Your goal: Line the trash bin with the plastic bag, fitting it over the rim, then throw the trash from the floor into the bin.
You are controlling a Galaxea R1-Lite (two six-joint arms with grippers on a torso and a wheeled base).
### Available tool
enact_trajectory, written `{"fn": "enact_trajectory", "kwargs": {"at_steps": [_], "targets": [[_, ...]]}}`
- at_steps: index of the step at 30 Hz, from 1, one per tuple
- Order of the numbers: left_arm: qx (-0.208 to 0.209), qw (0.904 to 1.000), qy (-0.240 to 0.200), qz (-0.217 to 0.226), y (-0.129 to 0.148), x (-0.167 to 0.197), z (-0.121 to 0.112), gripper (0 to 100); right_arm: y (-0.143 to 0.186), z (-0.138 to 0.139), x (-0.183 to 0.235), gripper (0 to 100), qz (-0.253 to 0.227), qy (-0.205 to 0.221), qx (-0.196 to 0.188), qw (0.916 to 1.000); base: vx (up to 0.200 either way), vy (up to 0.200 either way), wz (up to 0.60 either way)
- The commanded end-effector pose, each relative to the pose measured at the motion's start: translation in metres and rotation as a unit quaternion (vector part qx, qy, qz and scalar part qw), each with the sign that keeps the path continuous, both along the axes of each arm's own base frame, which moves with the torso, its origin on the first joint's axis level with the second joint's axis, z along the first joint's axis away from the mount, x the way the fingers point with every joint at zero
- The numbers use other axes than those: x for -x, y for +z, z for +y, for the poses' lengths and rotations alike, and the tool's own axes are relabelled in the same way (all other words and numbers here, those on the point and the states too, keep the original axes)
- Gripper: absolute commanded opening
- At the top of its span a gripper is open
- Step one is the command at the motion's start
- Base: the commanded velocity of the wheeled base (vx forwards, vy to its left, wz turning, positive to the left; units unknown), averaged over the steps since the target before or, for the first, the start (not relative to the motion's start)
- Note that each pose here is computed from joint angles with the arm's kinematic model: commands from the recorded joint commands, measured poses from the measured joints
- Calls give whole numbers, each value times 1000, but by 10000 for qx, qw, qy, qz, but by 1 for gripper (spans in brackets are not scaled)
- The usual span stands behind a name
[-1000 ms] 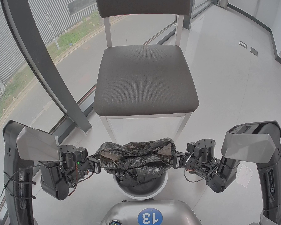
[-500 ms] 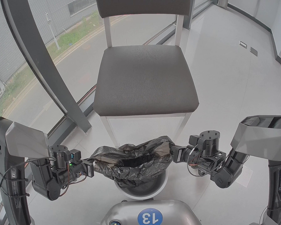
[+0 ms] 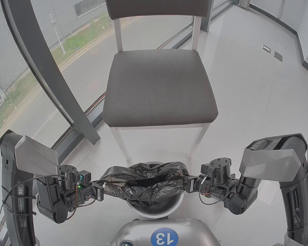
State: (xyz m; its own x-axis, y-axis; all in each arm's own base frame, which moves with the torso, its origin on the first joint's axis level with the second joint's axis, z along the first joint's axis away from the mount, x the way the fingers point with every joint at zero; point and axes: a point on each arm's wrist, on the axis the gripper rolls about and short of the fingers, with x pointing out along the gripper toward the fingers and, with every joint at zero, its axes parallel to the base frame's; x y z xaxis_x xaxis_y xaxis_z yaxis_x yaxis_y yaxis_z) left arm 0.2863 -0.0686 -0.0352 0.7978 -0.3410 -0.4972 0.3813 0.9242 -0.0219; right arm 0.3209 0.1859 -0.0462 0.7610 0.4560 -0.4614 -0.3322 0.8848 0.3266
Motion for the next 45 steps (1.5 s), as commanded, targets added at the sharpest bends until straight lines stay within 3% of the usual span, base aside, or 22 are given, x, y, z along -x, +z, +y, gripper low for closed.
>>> {"fn": "enact_trajectory", "kwargs": {"at_steps": [1, 10, 35, 45], "targets": [[-95, 9997, -88, 193, -5, 16, 3, 0, -8, 2, 11, 0, 183, 88, 118, 9997, 0, 0, 0], [-148, 9972, -292, 677, -9, 43, 11, 0, -4, 6, 31, 0, 222, 265, 157, 9993, 0, 0, 0], [-248, 9944, -640, 805, -13, 51, 5, 0, -16, 3, 60, 0, 516, 349, 434, 9971, 0, 0, 0], [-168, 9906, -946, 979, -7, 66, 1, 0, -18, 3, 91, 0, 692, 651, 646, 9934, 0, 0, 0]]}}
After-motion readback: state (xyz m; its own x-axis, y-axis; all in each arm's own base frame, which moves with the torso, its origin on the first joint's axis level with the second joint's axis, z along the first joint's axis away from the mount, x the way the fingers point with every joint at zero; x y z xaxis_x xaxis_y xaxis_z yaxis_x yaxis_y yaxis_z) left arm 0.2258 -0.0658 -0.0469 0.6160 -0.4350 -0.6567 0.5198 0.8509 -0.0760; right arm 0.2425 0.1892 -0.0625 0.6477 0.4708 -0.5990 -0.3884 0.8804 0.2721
